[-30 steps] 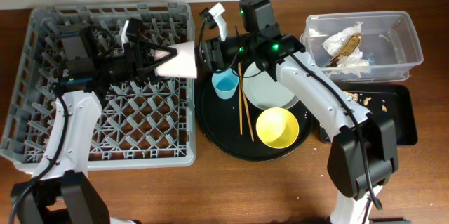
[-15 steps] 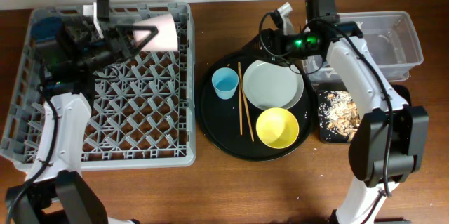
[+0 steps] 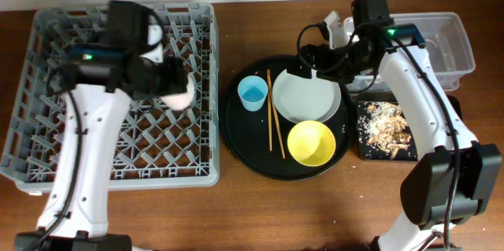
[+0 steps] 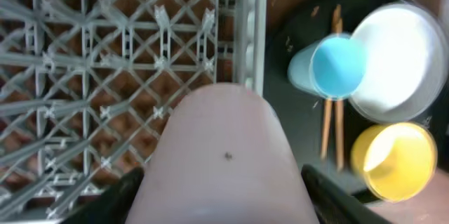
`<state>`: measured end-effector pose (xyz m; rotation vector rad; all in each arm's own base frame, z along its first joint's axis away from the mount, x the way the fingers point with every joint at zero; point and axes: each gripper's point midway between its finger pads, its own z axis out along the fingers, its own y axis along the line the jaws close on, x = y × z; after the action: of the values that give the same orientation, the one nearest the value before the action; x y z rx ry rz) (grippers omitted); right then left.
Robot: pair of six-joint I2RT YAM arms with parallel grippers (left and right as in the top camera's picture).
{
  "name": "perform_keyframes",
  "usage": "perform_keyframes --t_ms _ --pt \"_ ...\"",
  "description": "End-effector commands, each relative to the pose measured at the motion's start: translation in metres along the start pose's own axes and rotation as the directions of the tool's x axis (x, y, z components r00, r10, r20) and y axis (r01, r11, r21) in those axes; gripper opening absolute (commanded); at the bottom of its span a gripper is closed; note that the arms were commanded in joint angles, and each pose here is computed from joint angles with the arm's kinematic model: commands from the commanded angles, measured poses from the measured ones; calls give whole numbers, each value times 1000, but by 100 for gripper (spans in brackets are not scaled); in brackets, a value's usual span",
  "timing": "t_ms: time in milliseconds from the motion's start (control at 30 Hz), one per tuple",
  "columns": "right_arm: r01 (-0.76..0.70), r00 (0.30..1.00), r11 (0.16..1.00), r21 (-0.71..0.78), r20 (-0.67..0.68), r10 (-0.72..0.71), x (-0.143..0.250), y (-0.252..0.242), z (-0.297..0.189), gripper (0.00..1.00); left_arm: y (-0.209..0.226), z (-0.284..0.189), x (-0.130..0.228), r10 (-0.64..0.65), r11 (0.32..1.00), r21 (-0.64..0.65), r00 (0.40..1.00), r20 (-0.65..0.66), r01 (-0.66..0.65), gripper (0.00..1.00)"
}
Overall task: Sort waste into correct bins and load items into the dishwasher rack
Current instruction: 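Place the pink cup upside down in the rack with the left gripper, then grasp the blue cup with the right gripper and pass it to the left gripper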
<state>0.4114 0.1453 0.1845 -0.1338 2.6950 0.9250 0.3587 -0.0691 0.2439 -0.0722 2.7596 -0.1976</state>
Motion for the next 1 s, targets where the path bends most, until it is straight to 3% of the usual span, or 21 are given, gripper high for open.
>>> perform_keyframes --t_ms 0,167,400,533,633,767,867,967 --pt "20 1000 1000 17 10 -21 0 2 -5 98 -1 27 23 76 992 -87 987 -139 -88 55" --pt "23 1000 999 34 -8 -23 5 -1 -5 99 -3 76 56 97 979 -132 922 -375 -157 54" --pt "25 1000 999 35 -15 -24 6 -2 -5 99 5 102 80 70 971 -159 850 -523 -178 50" --pt "25 1000 999 35 -15 -24 6 -2 -5 99 9 113 81 73 967 -173 857 -510 -185 50" --pt "25 1000 999 35 -15 -24 6 -2 -5 99 14 131 90 72 965 -179 855 -513 -189 70" --pt "39 999 999 30 -19 -38 7 3 -2 100 15 132 93 71 965 -180 852 -519 -190 78" --pt "35 999 992 125 9 -37 2 19 22 95 -7 98 40 99 978 -137 924 -370 -159 81" --pt "4 998 983 186 54 -14 -4 27 40 80 -23 70 1 112 986 -93 969 -222 -136 82"
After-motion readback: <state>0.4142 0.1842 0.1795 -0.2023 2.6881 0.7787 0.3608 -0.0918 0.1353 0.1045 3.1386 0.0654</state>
